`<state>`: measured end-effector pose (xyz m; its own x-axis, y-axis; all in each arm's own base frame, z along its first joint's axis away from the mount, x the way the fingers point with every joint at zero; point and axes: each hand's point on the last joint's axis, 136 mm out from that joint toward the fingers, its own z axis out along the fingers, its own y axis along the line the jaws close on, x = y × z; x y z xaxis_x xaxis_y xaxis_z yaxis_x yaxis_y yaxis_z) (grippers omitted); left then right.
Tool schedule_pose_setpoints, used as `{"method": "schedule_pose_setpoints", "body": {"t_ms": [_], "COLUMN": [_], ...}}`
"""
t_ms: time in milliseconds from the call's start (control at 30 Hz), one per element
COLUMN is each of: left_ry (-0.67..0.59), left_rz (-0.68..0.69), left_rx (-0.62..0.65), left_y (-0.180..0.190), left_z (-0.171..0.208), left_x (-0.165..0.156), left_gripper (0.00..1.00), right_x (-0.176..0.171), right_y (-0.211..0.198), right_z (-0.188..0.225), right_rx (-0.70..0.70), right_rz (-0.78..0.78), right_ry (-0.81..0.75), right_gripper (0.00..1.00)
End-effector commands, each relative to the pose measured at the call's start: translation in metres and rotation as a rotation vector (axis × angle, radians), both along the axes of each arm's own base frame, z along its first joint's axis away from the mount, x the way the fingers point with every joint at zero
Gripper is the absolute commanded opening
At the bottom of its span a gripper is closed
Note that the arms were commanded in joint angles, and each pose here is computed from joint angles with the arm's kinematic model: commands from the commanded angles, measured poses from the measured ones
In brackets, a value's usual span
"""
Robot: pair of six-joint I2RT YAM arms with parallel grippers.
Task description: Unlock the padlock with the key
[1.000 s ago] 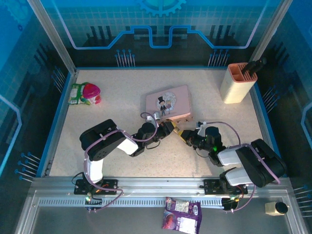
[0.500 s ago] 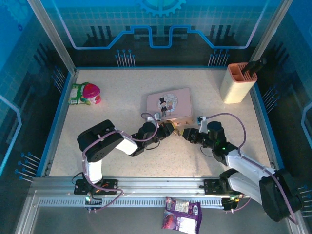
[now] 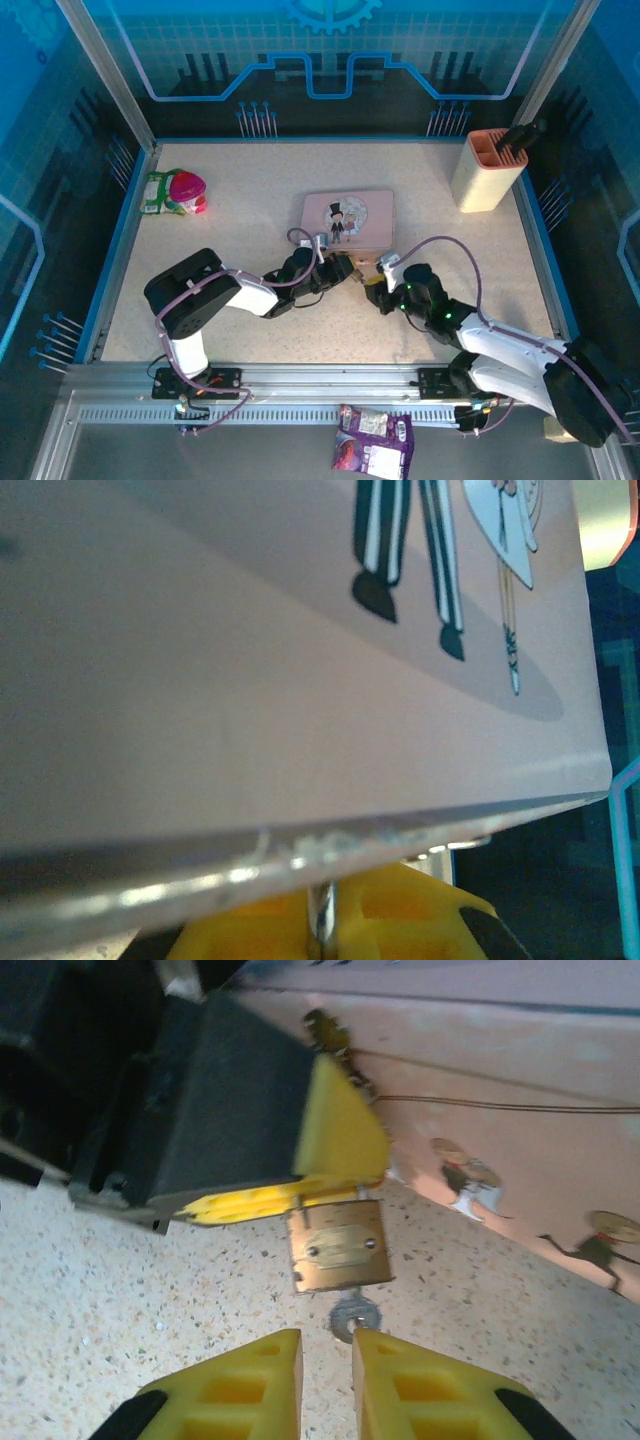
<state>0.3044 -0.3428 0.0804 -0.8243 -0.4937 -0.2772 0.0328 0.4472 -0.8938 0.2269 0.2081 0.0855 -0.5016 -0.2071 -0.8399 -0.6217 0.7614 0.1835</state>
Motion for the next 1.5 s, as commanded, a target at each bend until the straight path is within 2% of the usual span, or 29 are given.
{"method": "schedule_pose_setpoints", "body": {"t_ms": [0,200,767,1200,1467], "left_ry": [-0.076,-0.078,-0.084,-0.096,-0.085], "left_rz": [0.0,0.014,0.056,0.077,0.066], "left_rx": [-0.099,-0.114,-0.119,-0.14,-0.152], "left_y": [-0.007,0.002,0.025,0.032,0.027], "left_z": [0.046,0.043,0.041,0.047,0.044], "left_x": [0.013,0.013,0.015,0.015,0.013], "left_gripper": [0.0,0.0,0.0,0.0,0.0], "right_x": [0.008,0.007,0.004,0.008,0.01], "right_y": [0.002,0.006,0.03,0.034,0.041], "right_z": [0.004,0.0,-0.017,-0.025,-0.013], "right_rx": [-0.075,-0.123,-0.249,-0.289,-0.245], "right_rz": [0.001,0.014,0.126,0.133,0.129], "right_ry": [-0.15,-0.163,-0.354,-0.394,-0.44], "right_gripper": [0.23,0.27,0.29,0.31,0.28]}}
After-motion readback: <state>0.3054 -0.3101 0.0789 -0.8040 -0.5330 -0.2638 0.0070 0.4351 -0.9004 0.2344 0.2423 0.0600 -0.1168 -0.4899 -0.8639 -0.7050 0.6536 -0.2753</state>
